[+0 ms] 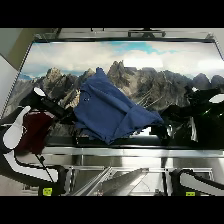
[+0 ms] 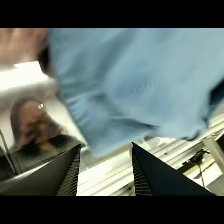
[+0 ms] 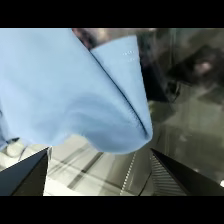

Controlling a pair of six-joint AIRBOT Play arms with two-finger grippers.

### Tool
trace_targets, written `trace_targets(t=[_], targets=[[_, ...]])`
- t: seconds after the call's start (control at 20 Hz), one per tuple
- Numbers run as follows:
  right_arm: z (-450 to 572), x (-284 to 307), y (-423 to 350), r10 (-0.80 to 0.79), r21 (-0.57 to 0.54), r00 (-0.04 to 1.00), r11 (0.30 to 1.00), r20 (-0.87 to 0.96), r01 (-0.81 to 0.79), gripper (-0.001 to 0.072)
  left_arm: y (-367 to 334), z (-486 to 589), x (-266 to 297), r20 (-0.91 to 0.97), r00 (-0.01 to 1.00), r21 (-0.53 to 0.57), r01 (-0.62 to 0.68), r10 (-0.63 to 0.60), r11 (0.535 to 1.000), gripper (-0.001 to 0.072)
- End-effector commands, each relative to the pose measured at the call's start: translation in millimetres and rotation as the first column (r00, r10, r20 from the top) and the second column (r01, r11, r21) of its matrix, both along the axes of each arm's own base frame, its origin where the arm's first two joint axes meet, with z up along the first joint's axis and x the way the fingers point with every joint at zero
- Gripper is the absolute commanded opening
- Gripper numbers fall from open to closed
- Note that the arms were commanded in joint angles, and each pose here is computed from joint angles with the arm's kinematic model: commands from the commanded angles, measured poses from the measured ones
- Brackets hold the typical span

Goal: Fold the shirts.

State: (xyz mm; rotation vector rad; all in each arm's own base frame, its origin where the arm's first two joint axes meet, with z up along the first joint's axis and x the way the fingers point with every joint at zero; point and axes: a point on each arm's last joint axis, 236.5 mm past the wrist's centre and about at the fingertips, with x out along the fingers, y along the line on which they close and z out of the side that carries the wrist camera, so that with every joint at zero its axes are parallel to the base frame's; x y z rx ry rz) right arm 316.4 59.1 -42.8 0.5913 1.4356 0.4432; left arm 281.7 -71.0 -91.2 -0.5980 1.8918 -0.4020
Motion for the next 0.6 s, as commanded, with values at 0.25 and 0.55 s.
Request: trace_targets(t=[0.25,0.55], targets=[[-50.5,7.5,48.2,0.071,0.05,0.996,0.996,-0.052,-0.068,0.0284,-46.1,-41.7,7.8,0.042,0.999,-0.037,0.033,-0.032,0.999,0.0333],[26.9,19.6,84.4,0.131,0.265,0.985,0.952,0.109,-0.156,0.0013,-70.4,19.4,44.7,0.26,0.951,-0.045,0.185,-0.167,0.982,0.0012]])
